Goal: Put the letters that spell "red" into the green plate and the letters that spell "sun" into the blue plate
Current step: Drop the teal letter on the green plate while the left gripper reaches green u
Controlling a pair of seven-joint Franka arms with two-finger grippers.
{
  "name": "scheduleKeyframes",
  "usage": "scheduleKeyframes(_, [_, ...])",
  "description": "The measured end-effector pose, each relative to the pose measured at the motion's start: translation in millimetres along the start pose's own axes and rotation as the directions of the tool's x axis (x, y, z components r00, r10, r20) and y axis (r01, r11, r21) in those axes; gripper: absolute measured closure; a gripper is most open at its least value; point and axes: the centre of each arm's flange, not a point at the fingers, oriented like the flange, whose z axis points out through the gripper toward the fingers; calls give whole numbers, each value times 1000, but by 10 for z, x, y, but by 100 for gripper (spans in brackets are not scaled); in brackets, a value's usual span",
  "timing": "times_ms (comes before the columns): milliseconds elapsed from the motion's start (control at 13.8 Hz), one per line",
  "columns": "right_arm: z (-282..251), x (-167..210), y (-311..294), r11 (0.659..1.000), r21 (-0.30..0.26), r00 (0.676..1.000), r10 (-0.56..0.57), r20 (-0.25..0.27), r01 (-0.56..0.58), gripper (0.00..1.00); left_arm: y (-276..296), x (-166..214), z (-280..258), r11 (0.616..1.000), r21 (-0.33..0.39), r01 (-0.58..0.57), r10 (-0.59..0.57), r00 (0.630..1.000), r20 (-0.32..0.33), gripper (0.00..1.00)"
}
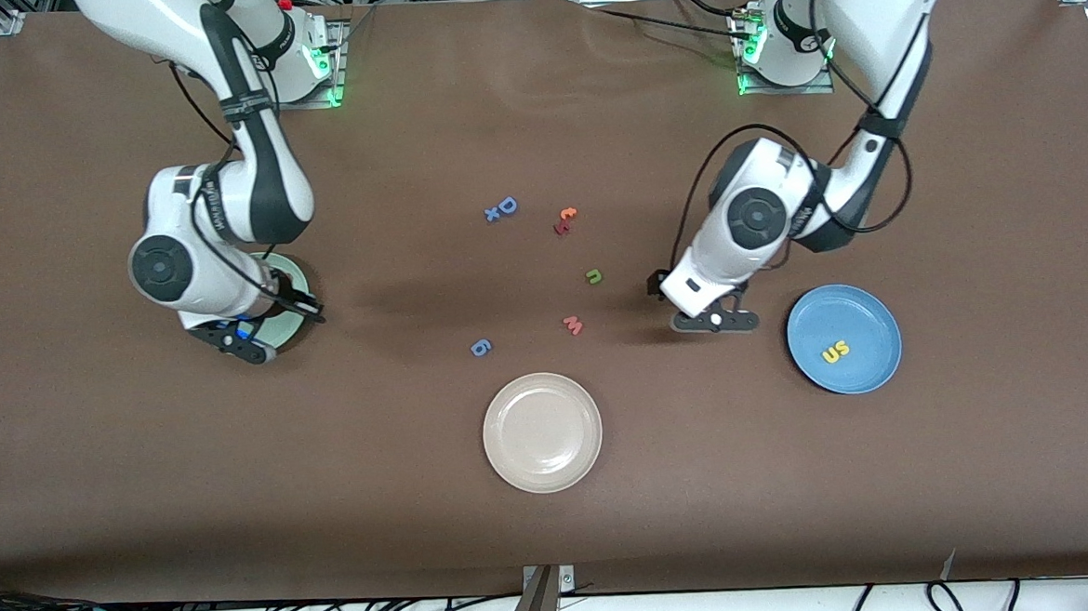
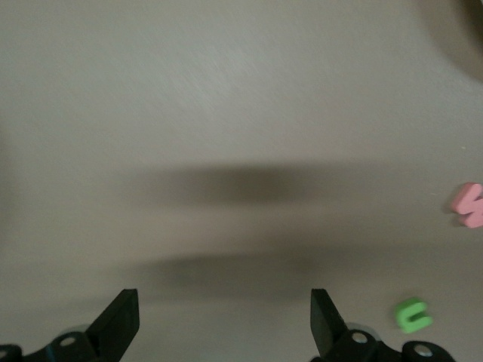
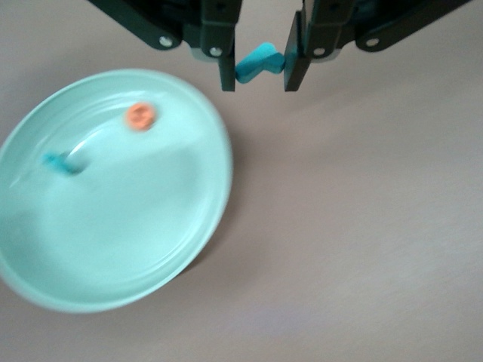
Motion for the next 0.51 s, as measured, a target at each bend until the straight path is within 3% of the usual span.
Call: scheduleKeyframes(508, [331,379,781,994,-25,994,-104,-15,104,70,283,-143,335,985,-9,172,-172,985,21,0])
